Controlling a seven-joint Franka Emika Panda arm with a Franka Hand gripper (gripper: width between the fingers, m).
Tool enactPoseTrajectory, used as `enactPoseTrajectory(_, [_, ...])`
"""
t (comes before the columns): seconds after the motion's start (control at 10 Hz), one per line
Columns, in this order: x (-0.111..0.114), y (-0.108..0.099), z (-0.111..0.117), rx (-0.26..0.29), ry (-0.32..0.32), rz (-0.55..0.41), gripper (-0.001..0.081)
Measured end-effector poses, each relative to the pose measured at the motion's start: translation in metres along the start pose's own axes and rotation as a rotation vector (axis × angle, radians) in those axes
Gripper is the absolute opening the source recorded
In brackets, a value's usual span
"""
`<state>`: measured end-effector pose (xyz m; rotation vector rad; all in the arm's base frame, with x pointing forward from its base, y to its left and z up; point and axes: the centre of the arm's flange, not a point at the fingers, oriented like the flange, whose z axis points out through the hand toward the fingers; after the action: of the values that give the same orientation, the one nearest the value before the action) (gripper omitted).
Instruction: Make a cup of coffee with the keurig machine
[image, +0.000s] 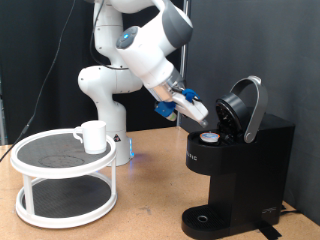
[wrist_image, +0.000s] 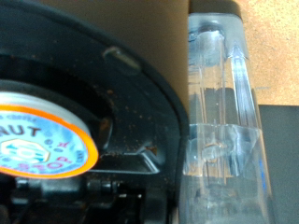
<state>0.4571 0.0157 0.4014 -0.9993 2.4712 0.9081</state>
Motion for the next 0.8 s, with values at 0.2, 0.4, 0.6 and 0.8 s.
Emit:
enactPoseTrajectory(0.2, [0.005, 0.003, -0.007, 0.003, -0.012, 0.004, 0.0734])
enactPoseTrajectory(0.4, [0.001, 0.006, -0.01, -0.019, -0.031, -0.012, 0.0734])
enactPoseTrajectory(0.6, [-0.014, 0.017, -0.03, -0.05, -0.097, -0.023, 0.0734])
enactPoseTrajectory(0.8, [-0.033, 0.028, -0.055, -0.029, -0.188, -0.03, 0.0734])
